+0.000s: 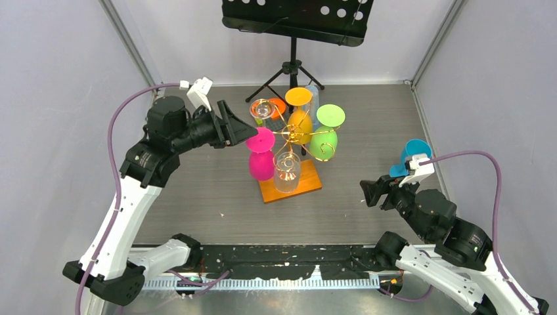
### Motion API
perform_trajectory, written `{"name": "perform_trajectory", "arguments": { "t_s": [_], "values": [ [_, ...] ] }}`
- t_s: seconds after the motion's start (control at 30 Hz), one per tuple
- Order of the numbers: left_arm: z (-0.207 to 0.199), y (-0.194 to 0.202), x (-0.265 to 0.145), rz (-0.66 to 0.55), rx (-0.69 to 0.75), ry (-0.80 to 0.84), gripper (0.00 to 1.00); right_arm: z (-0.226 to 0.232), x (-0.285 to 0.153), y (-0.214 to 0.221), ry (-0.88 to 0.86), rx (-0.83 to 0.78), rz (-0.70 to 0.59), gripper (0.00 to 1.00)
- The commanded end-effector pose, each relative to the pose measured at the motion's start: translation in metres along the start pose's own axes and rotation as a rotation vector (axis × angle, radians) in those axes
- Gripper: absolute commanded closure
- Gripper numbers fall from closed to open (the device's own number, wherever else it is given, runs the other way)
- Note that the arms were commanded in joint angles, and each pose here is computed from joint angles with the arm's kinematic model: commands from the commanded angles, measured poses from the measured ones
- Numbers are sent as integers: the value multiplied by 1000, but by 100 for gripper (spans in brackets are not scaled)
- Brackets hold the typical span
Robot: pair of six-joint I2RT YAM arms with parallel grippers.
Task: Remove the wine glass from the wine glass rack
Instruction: Pick up the wine glass from the wine rack.
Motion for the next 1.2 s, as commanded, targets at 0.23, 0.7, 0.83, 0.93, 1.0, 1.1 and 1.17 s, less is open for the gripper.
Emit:
{"name": "perform_trajectory", "arguments": {
  "t_s": [0.23, 0.7, 0.83, 0.93, 1.0, 1.1, 1.17],
  "values": [
    [-2, 2, 2, 20, 13, 43, 44, -1, -4, -9, -1, 35, -31, 28],
    [-11, 10, 4, 86, -18, 128, 45, 0, -3, -7, -4, 35, -28, 27],
    [-12, 11, 4, 98, -29, 135, 45, 1, -3, -6, -7, 35, -25, 28],
    [-10, 12, 4, 100, -34, 127, 45, 1, -3, -6, -8, 36, -26, 28],
    [-9, 12, 3, 97, -30, 116, 45, 1, -3, -6, -8, 36, -28, 28],
    [-8, 11, 3, 92, -23, 96, 45, 1, -3, -7, -9, 36, -30, 28],
    [-6, 10, 3, 93, -22, 86, 45, 1, -3, -7, -10, 35, -30, 28]
  ]
}}
Point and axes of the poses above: each gripper's point midway between its finger pads, its own x axis out along the fingers, its own z axis along the line the jaws close on, y = z × x, the point moved 5 cm from there along -x, back along the fingers, and after that the axes turned 15 degrees about -x, right-handed, at the moved point
